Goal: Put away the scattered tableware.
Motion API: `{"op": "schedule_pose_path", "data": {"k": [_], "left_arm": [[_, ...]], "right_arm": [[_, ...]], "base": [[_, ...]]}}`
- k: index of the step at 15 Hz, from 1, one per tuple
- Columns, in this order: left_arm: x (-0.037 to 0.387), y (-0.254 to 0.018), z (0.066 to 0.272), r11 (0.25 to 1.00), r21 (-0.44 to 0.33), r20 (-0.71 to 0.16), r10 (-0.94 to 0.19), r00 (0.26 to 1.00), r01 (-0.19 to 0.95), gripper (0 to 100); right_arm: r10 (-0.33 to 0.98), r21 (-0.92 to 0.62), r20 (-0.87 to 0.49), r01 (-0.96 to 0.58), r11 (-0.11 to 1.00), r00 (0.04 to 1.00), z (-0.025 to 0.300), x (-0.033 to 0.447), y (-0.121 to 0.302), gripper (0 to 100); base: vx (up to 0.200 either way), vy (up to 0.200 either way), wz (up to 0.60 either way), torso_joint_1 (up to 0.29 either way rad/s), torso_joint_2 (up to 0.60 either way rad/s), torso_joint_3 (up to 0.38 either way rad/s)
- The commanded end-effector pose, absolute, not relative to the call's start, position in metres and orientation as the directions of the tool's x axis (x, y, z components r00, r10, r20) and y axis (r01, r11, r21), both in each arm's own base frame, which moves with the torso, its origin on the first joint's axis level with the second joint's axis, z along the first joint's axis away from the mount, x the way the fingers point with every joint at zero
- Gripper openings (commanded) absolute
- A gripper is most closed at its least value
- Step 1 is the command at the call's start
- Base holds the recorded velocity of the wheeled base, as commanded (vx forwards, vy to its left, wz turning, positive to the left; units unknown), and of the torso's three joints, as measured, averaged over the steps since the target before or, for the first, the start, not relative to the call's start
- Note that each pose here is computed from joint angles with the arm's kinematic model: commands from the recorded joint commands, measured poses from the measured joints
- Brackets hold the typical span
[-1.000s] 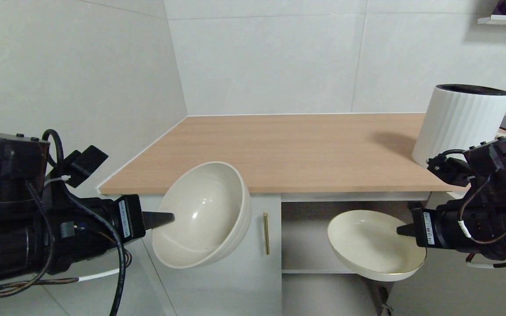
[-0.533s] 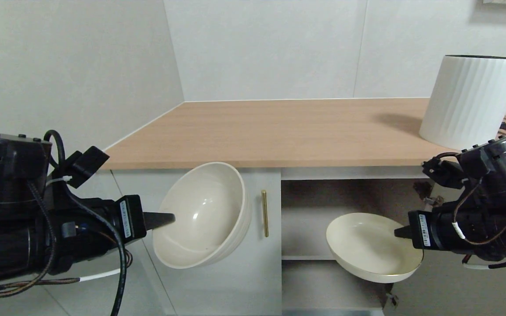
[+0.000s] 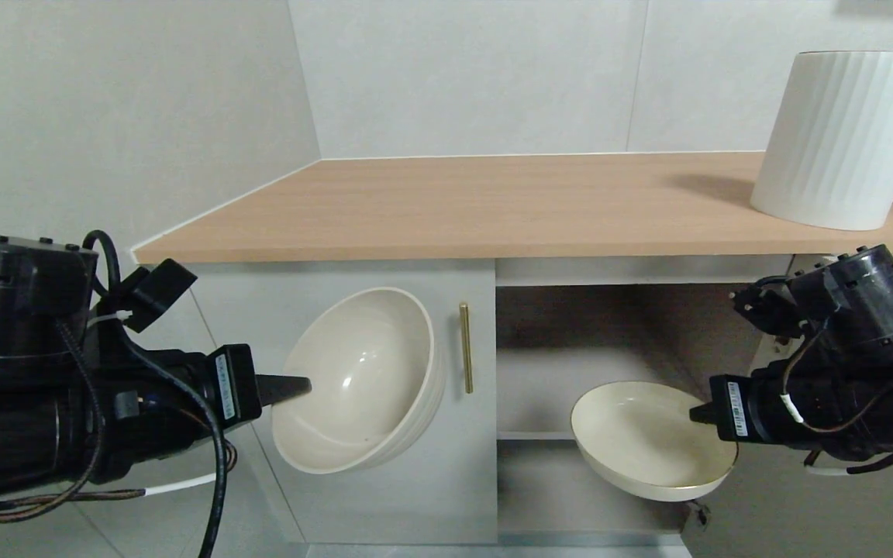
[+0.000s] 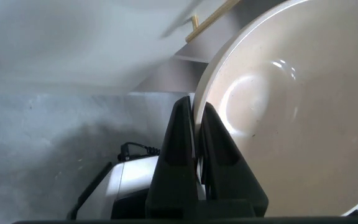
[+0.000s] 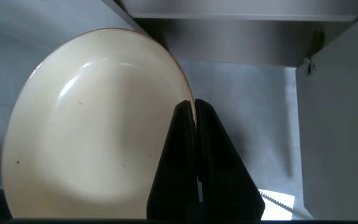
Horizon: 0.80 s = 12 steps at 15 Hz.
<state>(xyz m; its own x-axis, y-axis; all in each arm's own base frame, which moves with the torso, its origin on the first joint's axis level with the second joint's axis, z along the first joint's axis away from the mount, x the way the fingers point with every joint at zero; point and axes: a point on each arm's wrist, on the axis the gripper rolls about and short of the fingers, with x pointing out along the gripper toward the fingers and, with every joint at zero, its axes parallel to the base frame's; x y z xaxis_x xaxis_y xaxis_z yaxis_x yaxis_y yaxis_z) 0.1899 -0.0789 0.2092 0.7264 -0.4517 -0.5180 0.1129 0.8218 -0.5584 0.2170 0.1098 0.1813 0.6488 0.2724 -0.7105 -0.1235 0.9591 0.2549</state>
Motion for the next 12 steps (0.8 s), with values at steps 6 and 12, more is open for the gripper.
{"op": "schedule_pose_path", "data": {"k": [6,12], "left_arm": [[0.222,-0.092,0.212,0.830,-0.539,-0.502,-0.453,0.737,0.144,0],[0.228,-0.106,0.195,0.841,-0.522,-0.561,-0.462,0.686,0.140,0]], "right_arm": [[0.285,0.245,-0.669,-0.158,0.957,0.686,0.126,0.293,0.147,0],[0.156,0.200,-0.690,-0.022,0.980,0.707,0.022,0.374,0.161,0]], "base": [[0.000,0.000,0.00,0.000,0.00,0.000],[0.000,0.000,0.00,0.000,0.00,0.000]]}}
